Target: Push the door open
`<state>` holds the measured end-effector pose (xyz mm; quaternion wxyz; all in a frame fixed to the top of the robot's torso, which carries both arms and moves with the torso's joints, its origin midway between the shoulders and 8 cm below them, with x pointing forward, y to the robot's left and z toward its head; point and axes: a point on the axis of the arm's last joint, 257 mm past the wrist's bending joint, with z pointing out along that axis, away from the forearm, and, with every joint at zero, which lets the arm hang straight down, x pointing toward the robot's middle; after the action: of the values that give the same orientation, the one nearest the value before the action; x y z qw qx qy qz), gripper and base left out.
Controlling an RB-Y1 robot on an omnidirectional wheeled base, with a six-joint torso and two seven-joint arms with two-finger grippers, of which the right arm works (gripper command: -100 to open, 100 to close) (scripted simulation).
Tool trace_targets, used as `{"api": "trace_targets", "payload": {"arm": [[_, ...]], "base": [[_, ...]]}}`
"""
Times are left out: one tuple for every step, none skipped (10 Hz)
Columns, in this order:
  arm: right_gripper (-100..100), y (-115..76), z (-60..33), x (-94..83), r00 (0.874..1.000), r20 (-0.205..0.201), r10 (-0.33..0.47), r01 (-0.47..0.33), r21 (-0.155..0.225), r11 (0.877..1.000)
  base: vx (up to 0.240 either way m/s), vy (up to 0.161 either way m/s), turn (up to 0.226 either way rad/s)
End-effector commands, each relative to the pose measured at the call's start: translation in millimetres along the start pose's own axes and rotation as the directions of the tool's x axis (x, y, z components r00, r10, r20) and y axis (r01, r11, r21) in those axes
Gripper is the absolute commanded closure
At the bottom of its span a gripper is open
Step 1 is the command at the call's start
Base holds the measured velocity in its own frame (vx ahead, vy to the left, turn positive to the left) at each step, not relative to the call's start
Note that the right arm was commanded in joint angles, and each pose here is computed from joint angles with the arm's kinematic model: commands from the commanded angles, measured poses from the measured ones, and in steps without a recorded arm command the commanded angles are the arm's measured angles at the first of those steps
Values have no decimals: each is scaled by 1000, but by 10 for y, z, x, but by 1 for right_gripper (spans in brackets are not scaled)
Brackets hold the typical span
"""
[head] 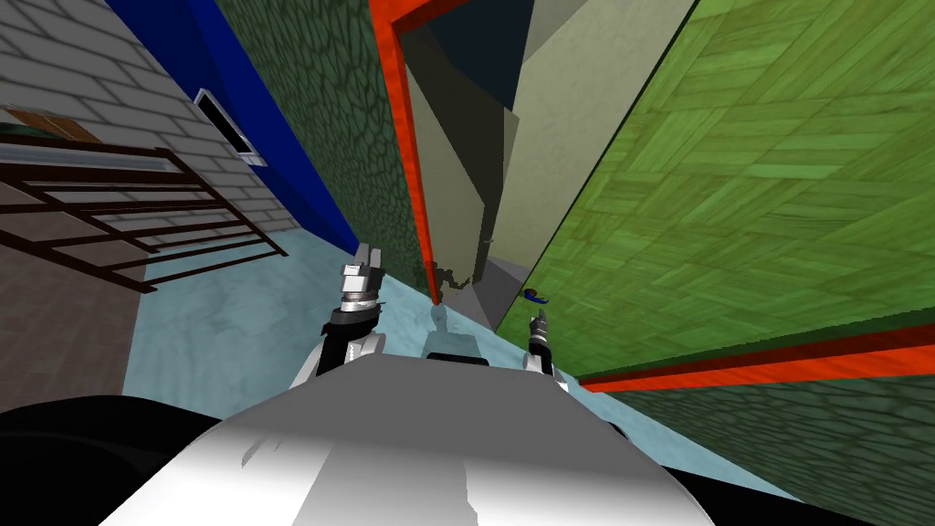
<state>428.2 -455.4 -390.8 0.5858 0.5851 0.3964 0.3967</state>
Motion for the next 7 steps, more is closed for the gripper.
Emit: {"api": "trace_targets", "payload": {"arm": [[-100, -1, 7, -11, 1000, 3, 0, 0, 1, 1000], [-100, -2, 11, -19, 1000, 6, 0, 0, 2, 1000], [-100, -3, 15, -27, 1000, 9, 0, 0, 3, 1000], [-100, -4, 19, -35, 1000, 12, 0, 0, 3, 1000], [-100, -5, 22, -42, 1000, 14, 0, 0, 4, 1000], [-100, -6, 25, -47, 1000, 16, 0, 0, 5, 1000], [-100, -3, 24, -43, 1000, 14, 0, 0, 4, 1000]], "base": [[168, -90, 26], [189, -101, 27], [216, -78, 29], [202, -74, 30], [193, -78, 23], [161, -70, 18], [66, -30, 9]]}}
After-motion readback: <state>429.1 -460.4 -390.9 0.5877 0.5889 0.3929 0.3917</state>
